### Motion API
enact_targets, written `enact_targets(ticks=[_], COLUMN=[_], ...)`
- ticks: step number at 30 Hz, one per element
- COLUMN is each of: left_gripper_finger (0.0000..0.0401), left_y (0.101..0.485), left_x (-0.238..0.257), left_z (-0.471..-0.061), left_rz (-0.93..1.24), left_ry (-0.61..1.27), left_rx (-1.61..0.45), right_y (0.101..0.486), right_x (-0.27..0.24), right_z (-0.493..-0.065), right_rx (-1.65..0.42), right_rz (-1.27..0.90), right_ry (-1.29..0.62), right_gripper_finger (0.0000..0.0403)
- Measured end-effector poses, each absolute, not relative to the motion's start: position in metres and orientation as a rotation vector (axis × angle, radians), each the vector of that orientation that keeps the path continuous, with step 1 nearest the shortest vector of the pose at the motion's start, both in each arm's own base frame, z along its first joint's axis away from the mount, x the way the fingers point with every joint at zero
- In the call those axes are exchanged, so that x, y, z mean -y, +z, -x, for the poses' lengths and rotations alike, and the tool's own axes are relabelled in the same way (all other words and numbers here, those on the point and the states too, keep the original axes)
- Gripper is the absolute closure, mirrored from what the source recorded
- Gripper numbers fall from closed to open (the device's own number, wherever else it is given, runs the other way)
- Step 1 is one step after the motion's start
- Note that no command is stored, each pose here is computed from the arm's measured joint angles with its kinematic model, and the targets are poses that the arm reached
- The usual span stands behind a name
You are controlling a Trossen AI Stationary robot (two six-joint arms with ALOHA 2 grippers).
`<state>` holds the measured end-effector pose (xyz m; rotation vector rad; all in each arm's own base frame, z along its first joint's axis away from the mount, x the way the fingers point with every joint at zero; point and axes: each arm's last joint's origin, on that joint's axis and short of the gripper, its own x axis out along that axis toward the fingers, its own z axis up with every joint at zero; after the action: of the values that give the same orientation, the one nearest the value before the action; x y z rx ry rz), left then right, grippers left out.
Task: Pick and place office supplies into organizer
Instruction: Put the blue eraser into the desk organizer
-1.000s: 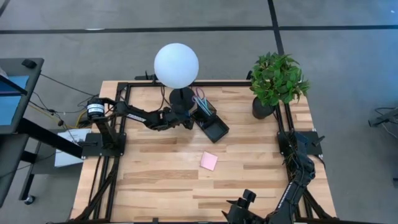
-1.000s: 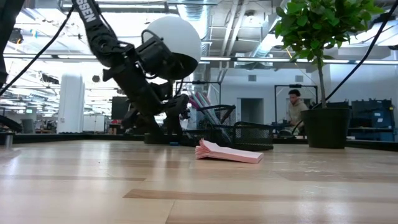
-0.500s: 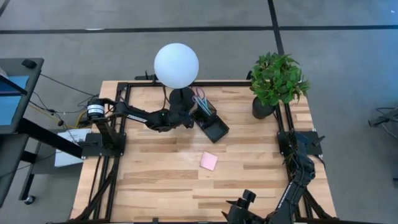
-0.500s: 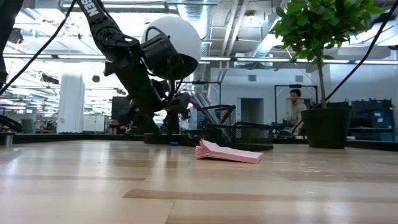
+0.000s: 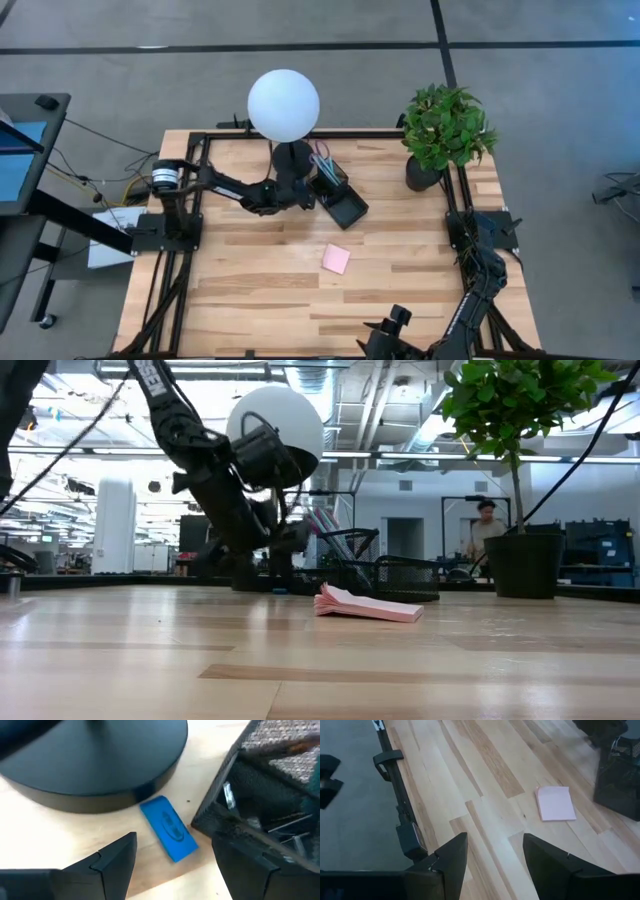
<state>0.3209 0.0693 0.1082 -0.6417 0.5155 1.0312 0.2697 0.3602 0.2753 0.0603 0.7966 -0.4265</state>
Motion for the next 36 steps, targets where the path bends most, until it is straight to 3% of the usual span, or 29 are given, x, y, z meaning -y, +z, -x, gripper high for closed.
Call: enact_targets(ticks=[9,20,23,36], left_gripper_finger=[0.0145,0.0152,0.0178,0.0357], left_y=[0.101,0.096,0.095,0.095], left_x=[-0.078,-0.074,-0.074,-0.065], left_z=[-0.343,-0.333,-0.332,-0.333], left_rz=[0.573,0.521,0.519,0.439], left_ry=[1.101,1.186,1.19,1.132], left_rx=[-0.546,-0.673,-0.677,-0.735], right_y=[0.275,0.275,0.275,0.275], right_x=[-0.361,-0.367,-0.367,-0.368], right_z=[-0.269,-0.263,-0.263,-0.263], right_rx=[-0.798,-0.792,-0.789,-0.788], right_rz=[-0.067,-0.072,-0.079,-0.08], right_ry=[-0.427,-0.404,-0.401,-0.401], right_gripper_finger=[0.0214,0.0214,0.0214,0.0214])
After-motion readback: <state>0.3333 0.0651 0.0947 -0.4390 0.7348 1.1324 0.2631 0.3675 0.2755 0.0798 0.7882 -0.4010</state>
